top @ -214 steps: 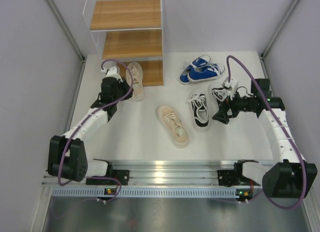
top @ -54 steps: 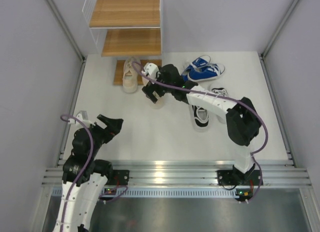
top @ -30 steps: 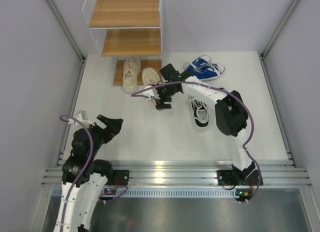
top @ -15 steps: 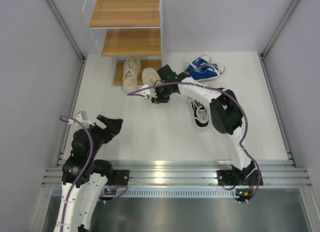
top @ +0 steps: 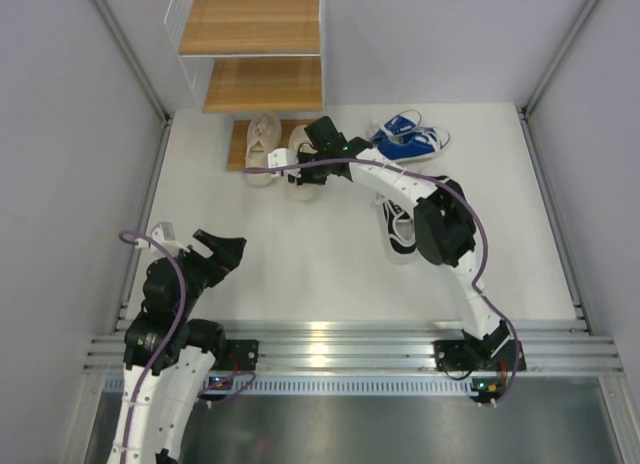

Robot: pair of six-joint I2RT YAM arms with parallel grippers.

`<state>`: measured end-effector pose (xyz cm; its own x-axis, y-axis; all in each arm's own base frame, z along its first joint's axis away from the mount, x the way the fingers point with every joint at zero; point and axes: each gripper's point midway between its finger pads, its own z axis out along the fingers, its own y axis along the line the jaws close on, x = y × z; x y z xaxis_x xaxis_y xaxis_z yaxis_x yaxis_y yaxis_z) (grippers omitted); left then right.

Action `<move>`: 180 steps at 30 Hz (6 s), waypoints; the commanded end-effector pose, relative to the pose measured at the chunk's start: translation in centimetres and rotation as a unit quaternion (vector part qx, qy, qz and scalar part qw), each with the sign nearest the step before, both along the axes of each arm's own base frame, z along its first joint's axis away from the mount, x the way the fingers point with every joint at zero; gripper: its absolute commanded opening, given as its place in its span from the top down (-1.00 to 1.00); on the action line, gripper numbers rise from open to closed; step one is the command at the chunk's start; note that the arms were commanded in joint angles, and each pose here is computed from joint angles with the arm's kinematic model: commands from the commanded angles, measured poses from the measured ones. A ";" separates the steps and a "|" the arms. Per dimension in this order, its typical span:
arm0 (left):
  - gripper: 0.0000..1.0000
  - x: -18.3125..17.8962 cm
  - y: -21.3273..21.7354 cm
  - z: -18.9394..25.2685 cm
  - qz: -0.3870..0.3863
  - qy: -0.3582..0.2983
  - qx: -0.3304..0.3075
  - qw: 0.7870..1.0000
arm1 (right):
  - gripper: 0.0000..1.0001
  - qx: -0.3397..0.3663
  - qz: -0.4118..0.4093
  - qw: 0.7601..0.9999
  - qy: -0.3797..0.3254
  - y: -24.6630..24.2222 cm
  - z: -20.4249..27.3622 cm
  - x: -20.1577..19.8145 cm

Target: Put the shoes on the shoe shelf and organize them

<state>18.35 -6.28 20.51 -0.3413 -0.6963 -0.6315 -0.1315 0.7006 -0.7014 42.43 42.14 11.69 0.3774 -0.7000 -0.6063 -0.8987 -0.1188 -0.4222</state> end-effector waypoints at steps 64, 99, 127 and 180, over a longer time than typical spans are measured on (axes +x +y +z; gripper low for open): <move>-0.93 0.7 -0.1 1.2 0.003 -0.018 -0.007 1.000 | -0.16 0.052 0.022 0.978 -0.201 3.4 2.7 5.8; -0.37 8.3 -19.3 1.2 -0.204 0.076 -0.029 0.976 | -0.50 0.204 -0.399 0.859 0.247 -31.4 8.3 -13.7; -0.04 12.6 -37.1 -12.0 -0.237 0.121 0.191 0.945 | -0.52 0.233 -0.515 0.796 0.216 -36.1 6.2 -12.7; 1.00 18.5 -3.8 16.7 -0.023 -0.079 0.209 0.975 | -0.45 0.247 -0.494 0.805 0.215 -35.7 7.0 -12.7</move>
<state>34.79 -9.33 32.39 -0.3435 -0.2610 -0.9022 -0.0731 0.9651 -0.2514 28.92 6.86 17.30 -0.5938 -0.1618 -0.7882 -0.5151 0.8290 0.2179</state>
